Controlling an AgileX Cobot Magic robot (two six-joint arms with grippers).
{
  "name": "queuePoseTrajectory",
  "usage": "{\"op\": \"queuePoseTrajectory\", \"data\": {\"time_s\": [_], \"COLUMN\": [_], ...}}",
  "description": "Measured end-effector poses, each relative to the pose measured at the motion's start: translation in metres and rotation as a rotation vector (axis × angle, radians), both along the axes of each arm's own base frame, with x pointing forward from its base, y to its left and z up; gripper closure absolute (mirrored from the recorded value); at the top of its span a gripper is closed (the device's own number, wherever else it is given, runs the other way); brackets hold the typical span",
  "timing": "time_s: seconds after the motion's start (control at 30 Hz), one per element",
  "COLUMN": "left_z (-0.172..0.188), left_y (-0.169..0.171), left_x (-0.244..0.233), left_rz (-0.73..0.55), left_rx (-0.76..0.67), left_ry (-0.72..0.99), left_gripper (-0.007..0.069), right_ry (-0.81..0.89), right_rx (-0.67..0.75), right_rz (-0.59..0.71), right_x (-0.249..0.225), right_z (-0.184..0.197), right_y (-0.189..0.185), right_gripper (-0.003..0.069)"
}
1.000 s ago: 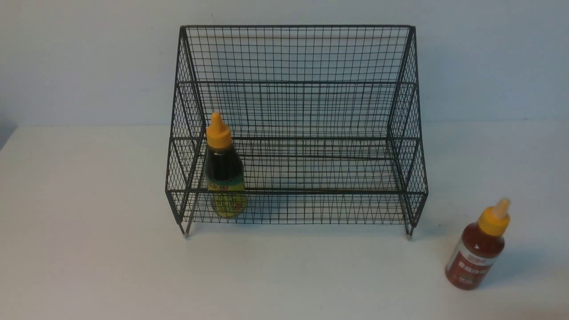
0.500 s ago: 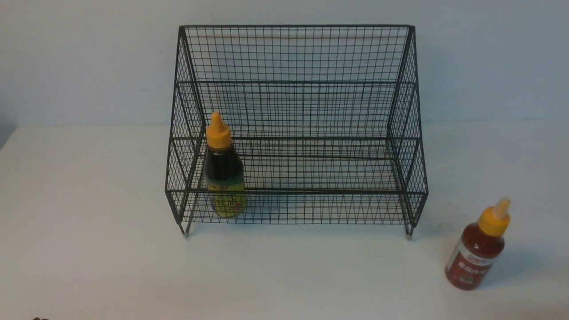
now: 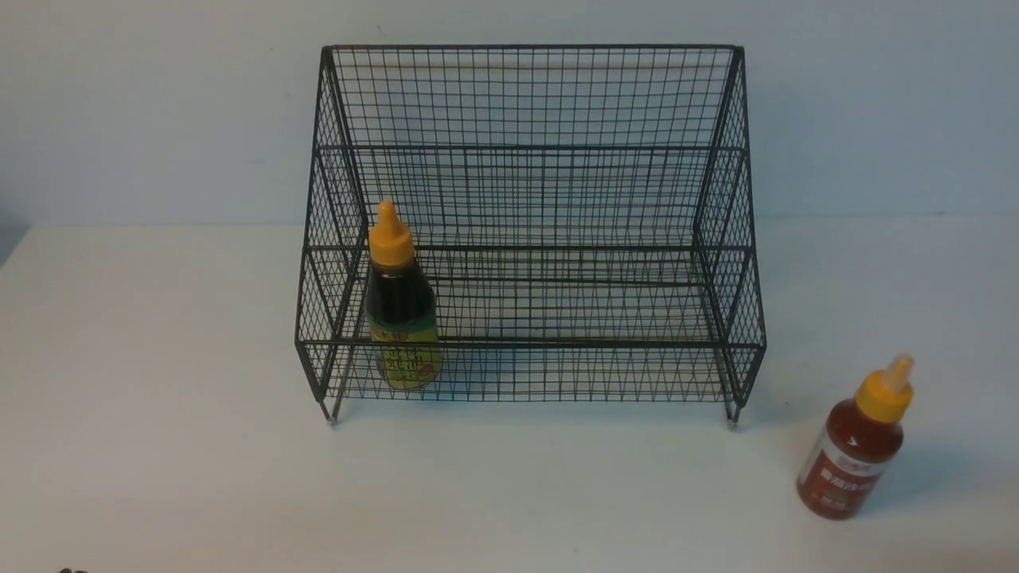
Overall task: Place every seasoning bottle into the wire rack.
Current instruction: Use the right arm to grab the condiment bottle closest to it
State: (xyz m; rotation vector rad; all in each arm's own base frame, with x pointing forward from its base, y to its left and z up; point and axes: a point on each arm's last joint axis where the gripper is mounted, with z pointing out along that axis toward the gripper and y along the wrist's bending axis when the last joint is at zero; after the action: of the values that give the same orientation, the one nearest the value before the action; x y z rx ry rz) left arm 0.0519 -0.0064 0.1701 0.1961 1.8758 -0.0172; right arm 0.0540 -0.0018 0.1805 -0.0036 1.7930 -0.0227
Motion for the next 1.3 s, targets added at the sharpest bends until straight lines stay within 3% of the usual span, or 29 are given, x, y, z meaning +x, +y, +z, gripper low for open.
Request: {"op": "queuePoseTrajectory", "data": {"time_s": [0.4,0.47,0.53,0.7,0.93,1.13,1.3], "left_z": [0.000,0.000,0.000,0.000,0.000,0.000,0.000], "left_y": [0.000,0.000,0.000,0.000,0.000,0.000,0.000], "left_x": [0.000,0.000,0.000,0.000,0.000,0.000,0.000], "left_rz": [0.000,0.000,0.000,0.000,0.000,0.000,0.000], "left_rx": [0.000,0.000,0.000,0.000,0.000,0.000,0.000], "left_ry": [0.000,0.000,0.000,0.000,0.000,0.000,0.000], "left_gripper": [0.0630,0.0630,0.0630,0.0630,0.0630,0.0630,0.0630], "right_ry": [-0.041,-0.102,-0.274,-0.568,-0.666,-0.829,-0.846], "right_rx": [0.013,0.080,0.224,0.404,0.402,0.502,0.340], "right_rz": [0.003,0.006,0.010,0.013,0.011,0.050,0.169], "right_x": [0.001,0.002,0.003,-0.003,-0.006,-0.014,-0.019], "right_z": [0.002,0.006,0.022,0.048,0.056,0.073,0.130], "right_y": [0.000,0.002,0.003,-0.001,-0.003,-0.004,0.008], "right_gripper": [0.0673,0.0673,0.0673,0.0673,0.0673,0.0673,0.0673]}}
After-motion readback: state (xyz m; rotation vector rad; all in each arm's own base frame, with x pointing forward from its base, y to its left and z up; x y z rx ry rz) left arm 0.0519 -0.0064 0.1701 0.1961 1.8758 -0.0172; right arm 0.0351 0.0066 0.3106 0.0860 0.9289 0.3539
